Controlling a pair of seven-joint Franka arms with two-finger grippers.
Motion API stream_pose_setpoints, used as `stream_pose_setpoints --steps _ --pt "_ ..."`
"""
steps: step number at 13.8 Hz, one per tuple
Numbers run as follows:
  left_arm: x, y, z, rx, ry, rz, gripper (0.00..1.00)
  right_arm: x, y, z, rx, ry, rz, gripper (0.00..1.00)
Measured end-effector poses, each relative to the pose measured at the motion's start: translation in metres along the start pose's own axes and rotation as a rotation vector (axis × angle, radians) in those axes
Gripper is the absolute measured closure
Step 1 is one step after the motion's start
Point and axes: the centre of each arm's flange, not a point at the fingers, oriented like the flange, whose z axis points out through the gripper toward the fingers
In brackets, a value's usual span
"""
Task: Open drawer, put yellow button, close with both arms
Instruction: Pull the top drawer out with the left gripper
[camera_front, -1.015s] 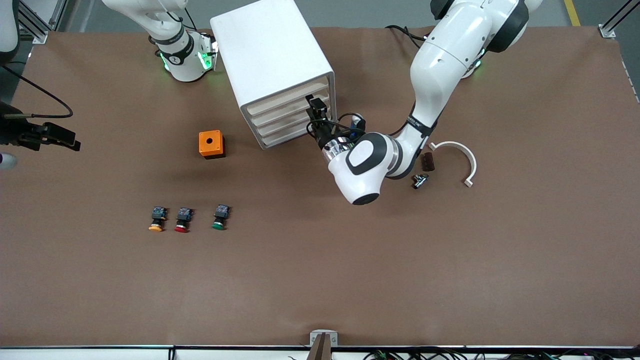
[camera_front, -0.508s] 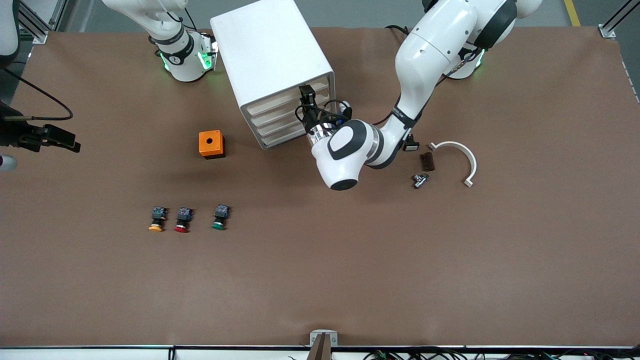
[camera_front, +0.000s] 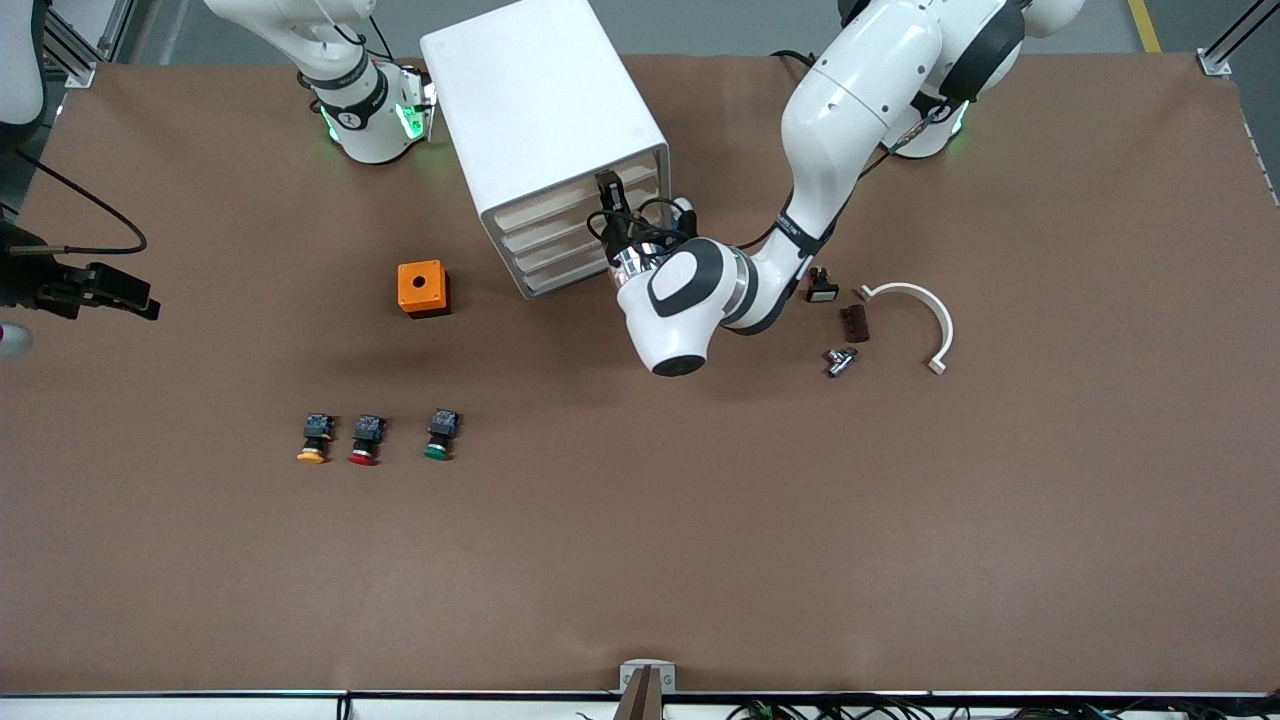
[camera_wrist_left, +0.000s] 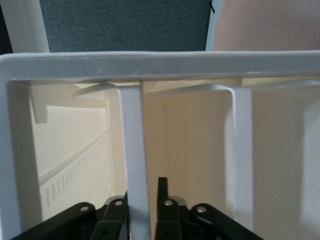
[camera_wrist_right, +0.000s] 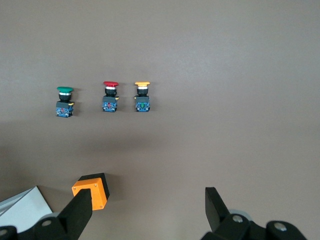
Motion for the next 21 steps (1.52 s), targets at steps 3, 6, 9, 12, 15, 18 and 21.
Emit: stream_pose_setpoints --steps 3,6,9,12,15,18,21 --pt "0.005 0.001 -0.017 0.009 -0.034 -0.009 0.84 0.001 0.000 -0.001 0.000 0.007 0.000 0.00" --pt "0.017 0.006 -0.049 0.015 -0.090 -0.021 0.86 0.001 0.000 -0.001 0.000 0.007 0.000 0.00" --pt "0.033 0.011 -0.083 0.017 -0.148 -0.029 0.88 0.001 0.000 -0.001 0.000 0.013 0.000 0.00" --pt "0.047 0.015 -0.111 0.020 -0.200 -0.036 0.88 0.002 -0.001 -0.001 0.000 0.018 0.000 0.00" --pt "0.061 0.020 -0.134 0.021 -0.240 -0.043 0.88 0.009 -0.002 0.008 -0.001 0.018 -0.003 0.00" --pt "0.074 0.022 -0.155 0.020 -0.275 -0.047 0.87 0.023 -0.003 0.032 -0.005 0.004 -0.004 0.00" --pt "0.085 0.025 -0.171 0.018 -0.303 -0.051 0.85 0.039 -0.006 0.059 -0.010 0.011 -0.010 0.00"
